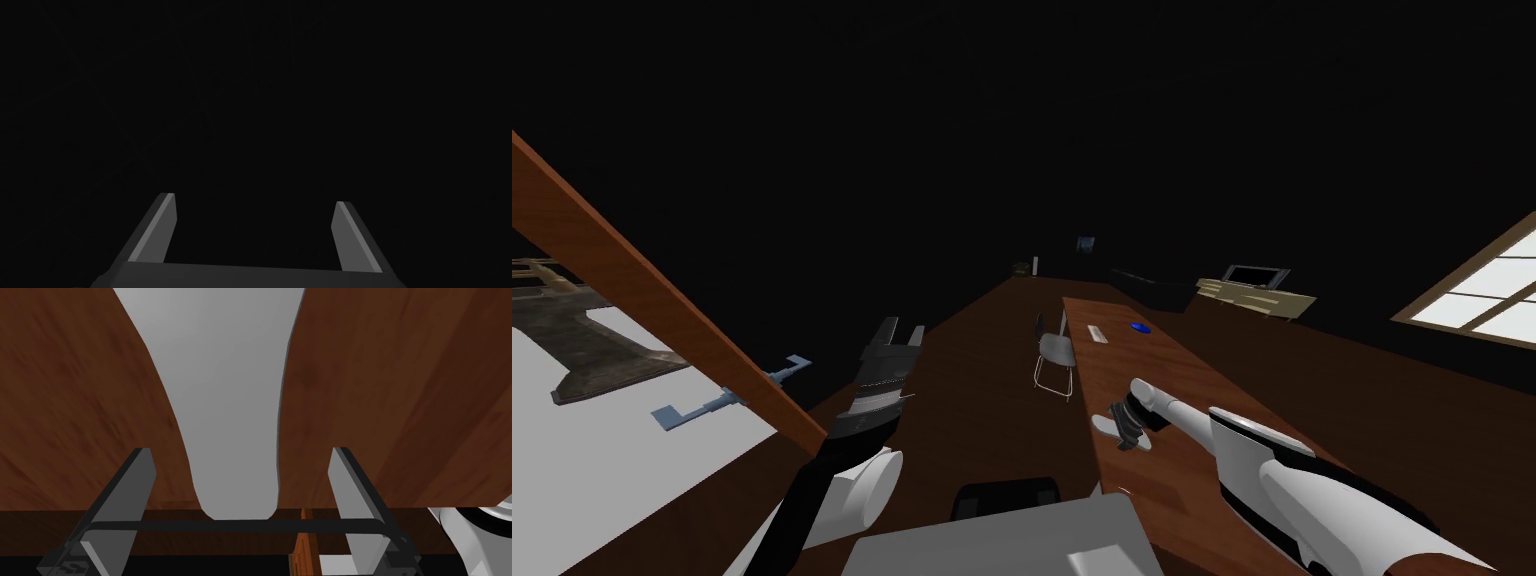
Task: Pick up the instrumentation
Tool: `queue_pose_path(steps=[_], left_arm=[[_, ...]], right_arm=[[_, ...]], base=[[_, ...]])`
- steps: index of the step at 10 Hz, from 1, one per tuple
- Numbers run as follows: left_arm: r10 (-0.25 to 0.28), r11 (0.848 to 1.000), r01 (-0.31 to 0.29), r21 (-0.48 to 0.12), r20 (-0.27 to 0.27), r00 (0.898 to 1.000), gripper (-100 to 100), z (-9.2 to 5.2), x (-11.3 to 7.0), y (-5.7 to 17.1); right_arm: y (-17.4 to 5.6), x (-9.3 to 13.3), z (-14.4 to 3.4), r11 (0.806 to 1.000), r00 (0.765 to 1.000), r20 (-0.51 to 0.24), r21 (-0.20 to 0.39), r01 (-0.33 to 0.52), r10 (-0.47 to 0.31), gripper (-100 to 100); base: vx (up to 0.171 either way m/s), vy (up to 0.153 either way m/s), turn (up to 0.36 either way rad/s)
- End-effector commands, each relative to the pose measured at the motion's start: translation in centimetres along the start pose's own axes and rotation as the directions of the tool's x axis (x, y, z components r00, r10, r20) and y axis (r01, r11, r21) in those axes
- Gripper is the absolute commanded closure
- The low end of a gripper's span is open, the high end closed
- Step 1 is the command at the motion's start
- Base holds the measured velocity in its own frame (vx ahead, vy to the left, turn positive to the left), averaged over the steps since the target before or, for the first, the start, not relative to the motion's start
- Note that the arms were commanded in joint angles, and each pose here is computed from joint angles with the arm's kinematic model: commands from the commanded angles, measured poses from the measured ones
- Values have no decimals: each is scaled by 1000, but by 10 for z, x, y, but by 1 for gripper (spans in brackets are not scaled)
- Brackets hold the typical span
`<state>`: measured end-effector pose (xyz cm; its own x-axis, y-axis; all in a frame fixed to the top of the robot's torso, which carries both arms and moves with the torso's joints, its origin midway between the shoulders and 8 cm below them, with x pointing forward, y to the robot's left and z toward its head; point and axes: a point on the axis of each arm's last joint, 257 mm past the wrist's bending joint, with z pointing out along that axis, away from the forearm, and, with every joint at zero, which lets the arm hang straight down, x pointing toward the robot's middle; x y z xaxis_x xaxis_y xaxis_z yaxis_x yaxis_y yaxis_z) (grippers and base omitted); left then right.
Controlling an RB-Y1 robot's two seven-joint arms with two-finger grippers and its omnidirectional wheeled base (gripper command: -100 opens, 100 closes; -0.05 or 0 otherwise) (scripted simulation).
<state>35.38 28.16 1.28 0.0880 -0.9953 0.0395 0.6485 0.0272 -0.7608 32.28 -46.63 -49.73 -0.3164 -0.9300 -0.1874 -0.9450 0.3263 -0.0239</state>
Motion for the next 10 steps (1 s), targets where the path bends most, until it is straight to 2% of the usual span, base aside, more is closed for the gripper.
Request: queue_pose_path(steps=[1,3,4,5,6,7,8,9,10], left_arm=[[0,1000,0,0,0,1000,0,0,0,0],[0,1000,0,0,0,1000,0,0,0,0],[0,1000,0,0,0,1000,0,0,0,0],[0,1000,0,0,0,1000,0,0,0,0],[0,1000,0,0,0,1000,0,0,0,0],[0,1000,0,0,0,1000,0,0,0,0],[0,1000,0,0,0,1000,0,0,0,0],[0,1000,0,0,0,1000,0,0,0,0],[0,1000,0,0,0,1000,0,0,0,0]], right_arm=[[11,3,3,1000,1000,11,-4,7,-7,-100],[21,9,7,1000,999,23,-8,-23,24,-100],[34,15,11,1000,1000,23,-19,-11,11,-100],[45,23,13,999,999,27,-24,-39,40,-100],[40,21,12,999,998,36,-12,-50,51,-100],[51,27,13,999,999,35,-17,-34,34,-100],[60,34,15,998,997,38,-20,-62,63,-100],[59,36,14,997,996,45,-12,-77,77,-100],[72,44,16,998,997,38,-21,-62,62,-100]], base=[[33,23,164],[31,16,57],[37,21,126],[38,19,122],[15,10,2],[34,15,117],[38,15,101],[19,10,23],[33,20,172]])
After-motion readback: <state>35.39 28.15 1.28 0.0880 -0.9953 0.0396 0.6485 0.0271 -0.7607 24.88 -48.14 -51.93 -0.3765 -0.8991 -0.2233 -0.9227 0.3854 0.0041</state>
